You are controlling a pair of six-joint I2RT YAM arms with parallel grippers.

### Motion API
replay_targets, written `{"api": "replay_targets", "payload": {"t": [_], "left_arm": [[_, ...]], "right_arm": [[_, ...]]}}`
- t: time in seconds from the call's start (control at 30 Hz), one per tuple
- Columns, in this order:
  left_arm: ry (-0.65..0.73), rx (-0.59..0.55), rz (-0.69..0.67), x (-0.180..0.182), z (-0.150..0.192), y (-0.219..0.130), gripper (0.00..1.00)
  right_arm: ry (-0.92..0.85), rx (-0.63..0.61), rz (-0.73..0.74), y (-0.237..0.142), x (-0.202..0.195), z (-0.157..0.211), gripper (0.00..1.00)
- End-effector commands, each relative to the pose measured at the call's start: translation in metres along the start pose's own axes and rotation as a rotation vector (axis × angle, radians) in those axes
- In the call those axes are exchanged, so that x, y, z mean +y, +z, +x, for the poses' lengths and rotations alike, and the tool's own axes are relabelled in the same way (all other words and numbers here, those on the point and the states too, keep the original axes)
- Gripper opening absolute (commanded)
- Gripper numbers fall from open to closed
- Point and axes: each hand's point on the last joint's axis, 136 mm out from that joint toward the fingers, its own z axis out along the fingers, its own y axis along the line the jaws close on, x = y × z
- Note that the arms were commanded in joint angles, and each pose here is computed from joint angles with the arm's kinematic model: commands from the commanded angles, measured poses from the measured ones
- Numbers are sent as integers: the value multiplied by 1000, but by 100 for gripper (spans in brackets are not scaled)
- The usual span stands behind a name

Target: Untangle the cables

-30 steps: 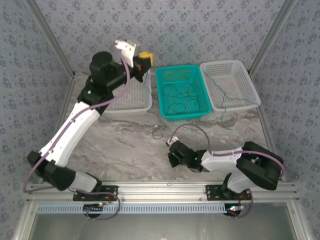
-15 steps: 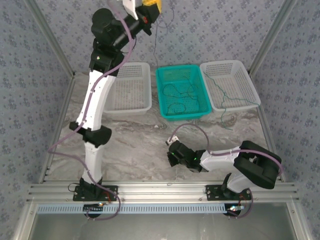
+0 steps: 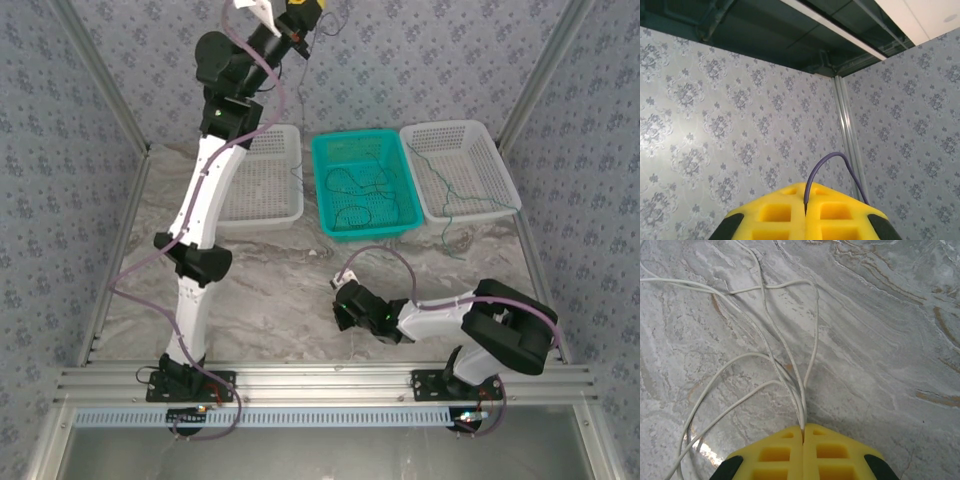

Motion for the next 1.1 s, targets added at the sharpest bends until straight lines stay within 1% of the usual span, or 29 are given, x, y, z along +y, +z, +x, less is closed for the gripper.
{"api": "replay_targets", "payload": {"t": [0.0, 0.1, 0.2, 0.4, 0.5, 0.57, 0.63, 0.7, 0.77, 0.87, 0.9, 0.97, 1.07], "left_arm": [[80, -194, 32, -15, -47, -3, 0], [86, -206, 68, -26, -44, 0, 0], [72, -210, 71, -29, -42, 0, 0], [38, -250, 102, -45, -56, 1, 0], [-7, -241, 125, -59, -45, 6, 0], [-50, -182, 133, -63, -17, 12, 0], [-94, -111, 117, -62, 24, 18, 0], [-126, -7, 71, -54, 77, 21, 0], [-141, 114, -20, -38, 125, 19, 0], [-169, 316, -216, -4, 190, 2, 0], [-189, 379, -251, 3, 209, -6, 0], [-242, 494, -257, 5, 240, -19, 0], [-310, 669, -232, -9, 284, -41, 0]], "right_arm": [[-26, 155, 147, 13, -37, 45, 0], [-36, 164, 140, 15, -35, 44, 0], [-42, 173, 137, 17, -33, 44, 0], [-44, 180, 133, 20, -31, 47, 0], [-49, 183, 129, 22, -29, 46, 0], [-53, 184, 127, 23, -28, 45, 0], [-51, 181, 129, 22, -29, 46, 0], [-45, 182, 135, 21, -30, 49, 0], [-44, 182, 145, 18, -32, 51, 0], [-33, 167, 155, 14, -35, 52, 0], [-27, 161, 158, 13, -36, 52, 0], [-22, 156, 169, 11, -39, 53, 0], [-19, 149, 190, 11, -42, 51, 0]]}}
